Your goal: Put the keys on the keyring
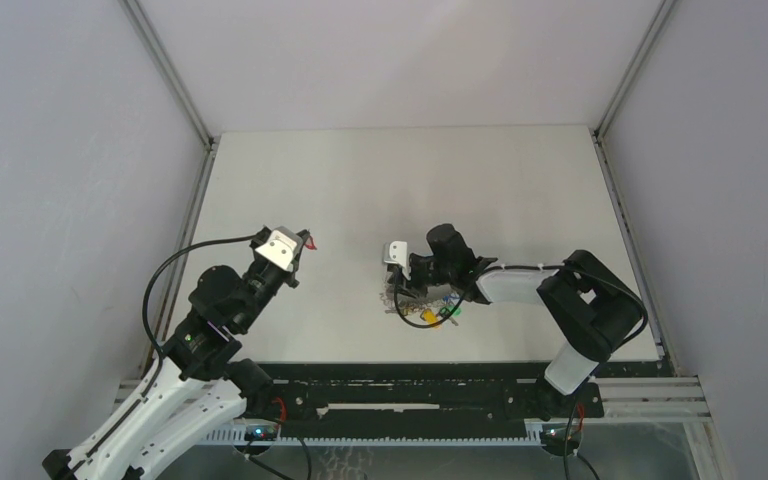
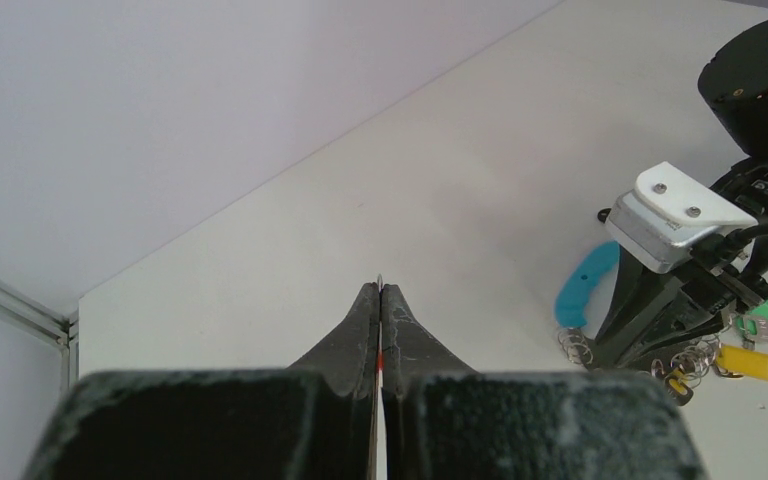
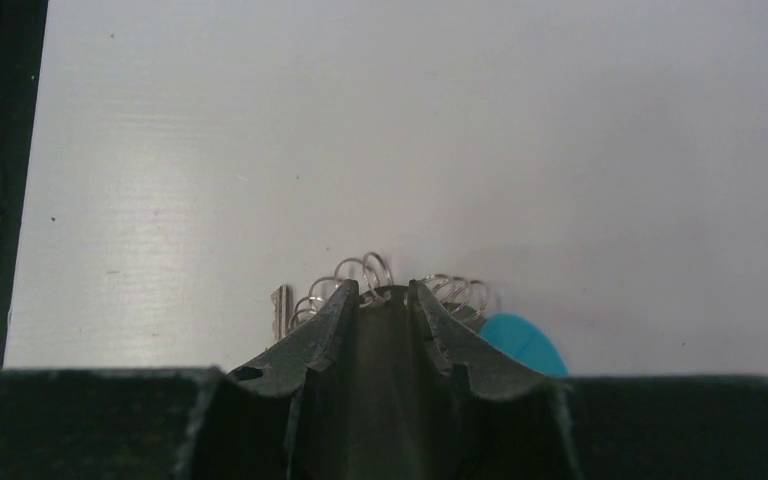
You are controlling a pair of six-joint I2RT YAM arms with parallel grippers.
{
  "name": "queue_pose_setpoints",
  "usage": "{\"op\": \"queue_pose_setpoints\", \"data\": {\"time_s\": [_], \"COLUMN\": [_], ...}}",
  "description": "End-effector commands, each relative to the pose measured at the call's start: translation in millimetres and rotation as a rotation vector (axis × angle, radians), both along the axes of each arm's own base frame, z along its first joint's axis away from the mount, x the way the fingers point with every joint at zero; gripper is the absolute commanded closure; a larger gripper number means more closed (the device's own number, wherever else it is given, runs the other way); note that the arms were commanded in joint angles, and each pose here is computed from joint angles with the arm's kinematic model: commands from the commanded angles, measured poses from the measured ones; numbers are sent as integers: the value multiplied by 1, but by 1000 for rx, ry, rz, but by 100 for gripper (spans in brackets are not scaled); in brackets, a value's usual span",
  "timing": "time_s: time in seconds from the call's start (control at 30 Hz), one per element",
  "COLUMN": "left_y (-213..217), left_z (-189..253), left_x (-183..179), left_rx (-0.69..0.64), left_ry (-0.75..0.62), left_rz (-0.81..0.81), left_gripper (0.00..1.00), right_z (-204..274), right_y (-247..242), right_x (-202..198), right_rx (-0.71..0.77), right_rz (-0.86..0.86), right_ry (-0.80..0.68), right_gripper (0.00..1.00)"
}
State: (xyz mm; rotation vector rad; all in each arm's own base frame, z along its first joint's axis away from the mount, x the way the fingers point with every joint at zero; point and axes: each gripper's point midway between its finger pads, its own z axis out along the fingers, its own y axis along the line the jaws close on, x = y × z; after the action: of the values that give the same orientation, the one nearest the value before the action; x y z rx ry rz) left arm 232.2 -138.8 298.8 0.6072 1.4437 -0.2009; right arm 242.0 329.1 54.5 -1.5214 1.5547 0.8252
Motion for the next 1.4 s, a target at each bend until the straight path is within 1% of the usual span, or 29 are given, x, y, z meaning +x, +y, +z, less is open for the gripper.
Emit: {"op": "queue_pose_setpoints", "data": {"time_s": [0.0,0.13,0.27,0.87,1.1,1.37], "left_y": [-1,0,0,-1,-1,-1], "left_z": [5,5,5,5,5,5], "left_x": [1,1,0,0,0,0], "left_rx": [-32,-34,-36,-31,-31,-31], "left_ry": [-19,-22,-23,-23,-21,-22], "left_rz": [1,2,-1,-3,-5,-7], "left_gripper": [100,100,100,100,100,100], "right_z": [19,10,3,-12,-6,-14], "right_y": [18,22,23,28,27,27], "right_x": [7,11,14,9,7,9], "right_rx": [92,82,71,1,5,-24], "right_rz": [42,17,11,64,55,29], "right_ry": [-78,-77,-67,-28,-14,-9], "right_gripper": [75,78,79,77,76,76]}}
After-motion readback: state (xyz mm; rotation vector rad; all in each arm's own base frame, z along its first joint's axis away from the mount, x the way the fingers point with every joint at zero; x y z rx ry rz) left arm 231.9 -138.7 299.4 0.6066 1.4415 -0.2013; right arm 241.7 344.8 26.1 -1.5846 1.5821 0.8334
